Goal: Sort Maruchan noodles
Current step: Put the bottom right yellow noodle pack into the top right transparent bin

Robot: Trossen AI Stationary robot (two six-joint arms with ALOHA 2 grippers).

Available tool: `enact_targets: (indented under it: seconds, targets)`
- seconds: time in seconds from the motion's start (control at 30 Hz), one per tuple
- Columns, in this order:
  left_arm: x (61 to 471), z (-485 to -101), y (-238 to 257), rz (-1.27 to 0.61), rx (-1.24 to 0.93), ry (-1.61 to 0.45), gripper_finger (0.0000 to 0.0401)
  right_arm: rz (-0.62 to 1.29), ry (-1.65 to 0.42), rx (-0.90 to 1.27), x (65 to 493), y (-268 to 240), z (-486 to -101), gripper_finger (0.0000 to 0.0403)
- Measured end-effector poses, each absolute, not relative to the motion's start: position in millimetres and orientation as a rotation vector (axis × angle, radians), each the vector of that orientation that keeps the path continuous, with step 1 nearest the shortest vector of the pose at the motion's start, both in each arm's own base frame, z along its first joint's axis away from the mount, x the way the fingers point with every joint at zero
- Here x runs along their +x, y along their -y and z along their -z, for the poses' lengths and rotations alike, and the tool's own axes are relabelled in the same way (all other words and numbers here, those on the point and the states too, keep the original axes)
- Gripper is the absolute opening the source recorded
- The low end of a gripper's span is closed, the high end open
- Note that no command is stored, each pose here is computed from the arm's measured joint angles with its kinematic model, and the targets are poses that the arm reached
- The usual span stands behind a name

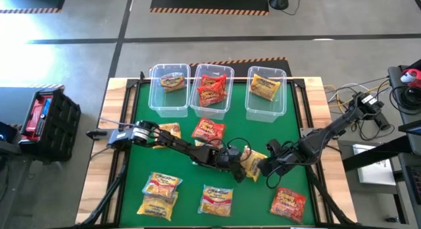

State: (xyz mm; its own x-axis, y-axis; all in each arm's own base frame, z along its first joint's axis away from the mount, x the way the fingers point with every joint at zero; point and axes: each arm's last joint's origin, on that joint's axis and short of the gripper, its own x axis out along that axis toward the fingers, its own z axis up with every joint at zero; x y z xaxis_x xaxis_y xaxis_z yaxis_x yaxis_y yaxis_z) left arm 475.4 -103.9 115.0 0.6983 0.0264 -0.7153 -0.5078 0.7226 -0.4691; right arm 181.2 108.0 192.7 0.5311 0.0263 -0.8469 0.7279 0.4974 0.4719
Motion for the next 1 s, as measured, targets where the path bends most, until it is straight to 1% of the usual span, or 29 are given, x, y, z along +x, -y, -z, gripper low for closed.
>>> enact_targets:
  seconds: [0.23,0.5,0.67,0.77,1.0]
  targets:
    - [475.8,-114.8,101.4,-0.319,-0.713,-0.757,0.017,0.561,-0.832,0.934,186.8,-106.8,-172.5,0.0295]
    - [476.0,-114.7,100.2,-0.316,-0.712,-0.76,0.017,0.475,-0.729,0.945,201.0,-114.4,-150.7,0.0293]
    - [476.0,-114.7,100.1,-0.317,-0.712,-0.76,0.017,0.461,-0.734,0.913,204.0,-116.3,-146.2,0.0287]
    - [476.0,-114.7,100.1,-0.317,-0.712,-0.76,0.017,0.449,-0.738,0.889,203.9,-116.3,-146.5,0.0269]
    - [476.2,-114.9,100.1,-0.313,-0.707,-0.758,0.017,0.439,-0.744,0.865,203.8,-116.3,-146.3,0.0202]
